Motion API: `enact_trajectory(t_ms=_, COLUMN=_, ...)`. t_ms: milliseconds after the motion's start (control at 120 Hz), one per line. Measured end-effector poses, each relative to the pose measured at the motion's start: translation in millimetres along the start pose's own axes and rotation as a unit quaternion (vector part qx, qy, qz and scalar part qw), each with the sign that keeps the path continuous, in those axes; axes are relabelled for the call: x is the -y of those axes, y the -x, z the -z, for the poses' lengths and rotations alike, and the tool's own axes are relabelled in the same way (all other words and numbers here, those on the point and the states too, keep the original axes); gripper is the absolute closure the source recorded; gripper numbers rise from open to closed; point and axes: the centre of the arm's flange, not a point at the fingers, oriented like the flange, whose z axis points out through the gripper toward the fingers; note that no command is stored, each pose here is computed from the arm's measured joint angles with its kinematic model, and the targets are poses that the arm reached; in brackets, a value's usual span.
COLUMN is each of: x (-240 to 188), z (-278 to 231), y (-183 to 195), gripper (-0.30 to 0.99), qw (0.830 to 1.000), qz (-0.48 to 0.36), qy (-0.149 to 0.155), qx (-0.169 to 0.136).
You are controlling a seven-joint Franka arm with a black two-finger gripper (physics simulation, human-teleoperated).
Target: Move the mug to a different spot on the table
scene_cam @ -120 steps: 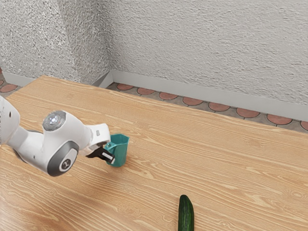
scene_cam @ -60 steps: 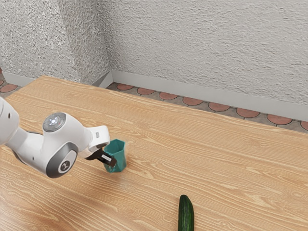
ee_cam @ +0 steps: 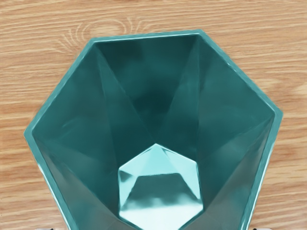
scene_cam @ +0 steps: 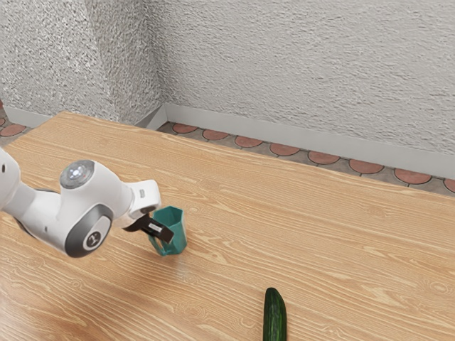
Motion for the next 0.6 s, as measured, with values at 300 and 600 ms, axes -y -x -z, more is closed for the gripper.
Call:
enact_trajectory(t_ms=300, x=1.1, z=63.3, y=-41.5, gripper=0.05, qw=0.999, qz=0.029, qy=0.010, qx=0.030)
enact_trajectory(t_ms=600, x=74.1, z=186.7, y=-224.1, gripper=0.03, qw=0.993, qz=0.091, qy=0.020, qx=0.072)
